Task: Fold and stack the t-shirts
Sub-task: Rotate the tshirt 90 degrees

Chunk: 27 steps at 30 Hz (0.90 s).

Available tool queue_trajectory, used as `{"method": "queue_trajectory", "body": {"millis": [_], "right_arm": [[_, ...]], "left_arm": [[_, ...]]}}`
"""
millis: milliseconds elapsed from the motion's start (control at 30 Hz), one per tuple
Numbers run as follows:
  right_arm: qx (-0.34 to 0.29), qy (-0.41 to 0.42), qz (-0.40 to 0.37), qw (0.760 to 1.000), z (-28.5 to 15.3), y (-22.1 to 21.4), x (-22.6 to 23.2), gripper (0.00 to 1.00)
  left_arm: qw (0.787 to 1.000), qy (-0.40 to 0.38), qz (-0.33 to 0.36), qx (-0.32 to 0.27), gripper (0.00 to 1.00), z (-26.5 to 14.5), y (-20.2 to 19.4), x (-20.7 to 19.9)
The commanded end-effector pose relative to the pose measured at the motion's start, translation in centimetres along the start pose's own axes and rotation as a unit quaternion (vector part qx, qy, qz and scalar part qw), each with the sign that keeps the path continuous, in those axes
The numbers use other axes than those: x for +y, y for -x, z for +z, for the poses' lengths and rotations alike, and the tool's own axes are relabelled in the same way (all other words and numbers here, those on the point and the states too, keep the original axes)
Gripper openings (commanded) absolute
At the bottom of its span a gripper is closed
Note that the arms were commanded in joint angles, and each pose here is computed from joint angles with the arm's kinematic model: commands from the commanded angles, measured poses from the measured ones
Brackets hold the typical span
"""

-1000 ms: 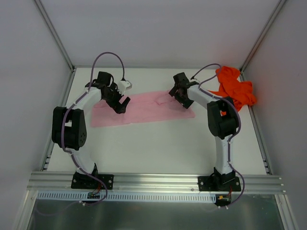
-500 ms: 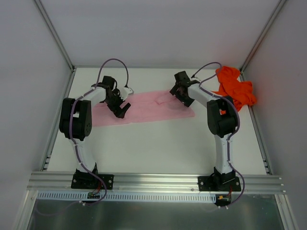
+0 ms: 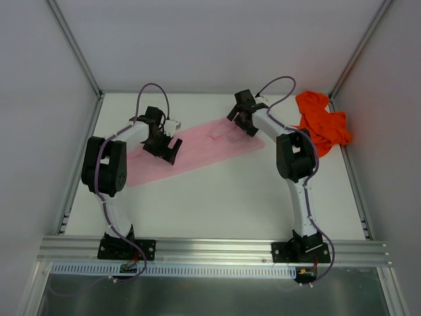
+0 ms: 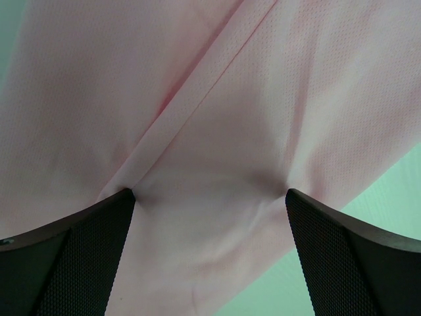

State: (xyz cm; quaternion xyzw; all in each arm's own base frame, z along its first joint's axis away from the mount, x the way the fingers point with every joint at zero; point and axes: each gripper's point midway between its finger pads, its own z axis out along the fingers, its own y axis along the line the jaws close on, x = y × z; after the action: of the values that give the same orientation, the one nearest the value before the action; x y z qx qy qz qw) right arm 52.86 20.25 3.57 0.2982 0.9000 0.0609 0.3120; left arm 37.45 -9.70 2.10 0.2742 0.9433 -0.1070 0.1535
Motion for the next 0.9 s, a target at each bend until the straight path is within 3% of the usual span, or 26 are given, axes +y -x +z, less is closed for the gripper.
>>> {"method": "queue_trajectory", "body": {"millis": [0, 133, 300, 700, 867], "right_arm": [[0.003, 0.007, -0.005, 1.000, 0.5, -0.1, 0.9, 0.96], [0.002, 0.015, -0.014, 1.000, 0.8, 0.0, 1.3, 0.96], [0.007, 0.034, -0.020, 0.999, 1.2, -0.2, 2.5, 0.96], [0.023, 0.102, -0.058, 0.993, 1.2, -3.8, 8.6, 0.96], [0.029, 0.122, -0.069, 0.990, 1.3, -5.7, 10.5, 0.96]], "left_arm": [[0.992, 0.003, -0.106, 0.073, 0.99, -1.2, -4.3, -3.3], [0.986, 0.013, -0.131, 0.106, 0.99, -1.0, -5.8, -6.1], [0.972, -0.005, -0.210, 0.105, 0.99, -0.4, -6.6, -10.8], [0.967, 0.007, -0.253, 0.031, 0.99, 0.9, -3.6, -16.1], [0.967, 0.039, -0.250, 0.019, 0.99, -0.1, -2.9, -15.6]]}}
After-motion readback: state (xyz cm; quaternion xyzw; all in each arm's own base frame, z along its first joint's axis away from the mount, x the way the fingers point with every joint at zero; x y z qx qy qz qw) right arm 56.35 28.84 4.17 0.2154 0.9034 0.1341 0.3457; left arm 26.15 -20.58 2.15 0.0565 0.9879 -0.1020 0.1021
